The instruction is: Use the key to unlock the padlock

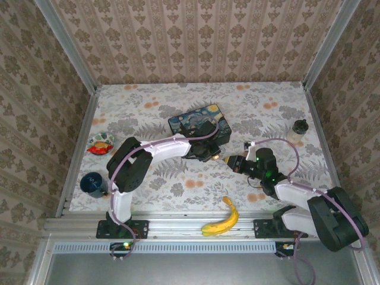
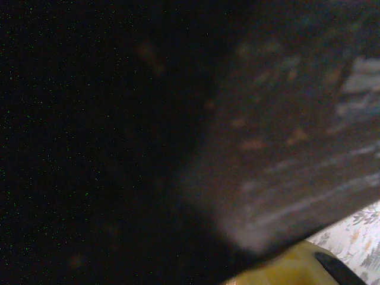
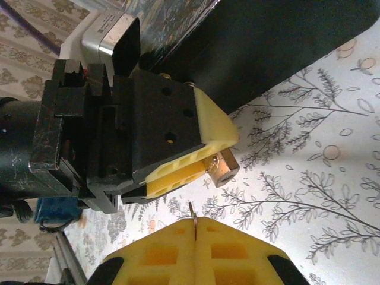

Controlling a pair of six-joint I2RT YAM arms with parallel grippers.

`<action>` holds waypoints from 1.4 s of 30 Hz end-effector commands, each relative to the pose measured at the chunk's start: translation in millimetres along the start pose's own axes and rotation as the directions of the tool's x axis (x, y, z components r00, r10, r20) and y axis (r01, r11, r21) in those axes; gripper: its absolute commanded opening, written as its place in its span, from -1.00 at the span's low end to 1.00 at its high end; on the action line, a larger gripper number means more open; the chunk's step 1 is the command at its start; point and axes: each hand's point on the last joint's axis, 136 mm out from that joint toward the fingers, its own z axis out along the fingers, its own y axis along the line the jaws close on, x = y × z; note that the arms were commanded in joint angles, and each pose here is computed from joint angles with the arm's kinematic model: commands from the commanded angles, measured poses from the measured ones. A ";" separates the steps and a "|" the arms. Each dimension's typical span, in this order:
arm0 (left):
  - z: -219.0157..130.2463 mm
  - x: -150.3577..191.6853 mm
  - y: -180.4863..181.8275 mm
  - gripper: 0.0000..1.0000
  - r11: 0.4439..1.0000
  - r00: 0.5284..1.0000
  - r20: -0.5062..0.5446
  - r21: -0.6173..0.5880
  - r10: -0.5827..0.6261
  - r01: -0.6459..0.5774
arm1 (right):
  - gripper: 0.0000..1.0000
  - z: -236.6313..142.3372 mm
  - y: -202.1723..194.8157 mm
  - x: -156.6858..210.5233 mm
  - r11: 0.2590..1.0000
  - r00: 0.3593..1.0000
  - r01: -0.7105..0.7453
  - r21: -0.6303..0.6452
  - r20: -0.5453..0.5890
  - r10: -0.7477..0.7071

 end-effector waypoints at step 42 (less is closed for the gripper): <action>-3.5 0.6 -44.9 -0.99 0.871 0.907 -0.214 0.268 -0.362 0.411 | -1.00 -34.8 -2.8 -54.0 0.996 0.899 0.037 0.076 0.434 -0.067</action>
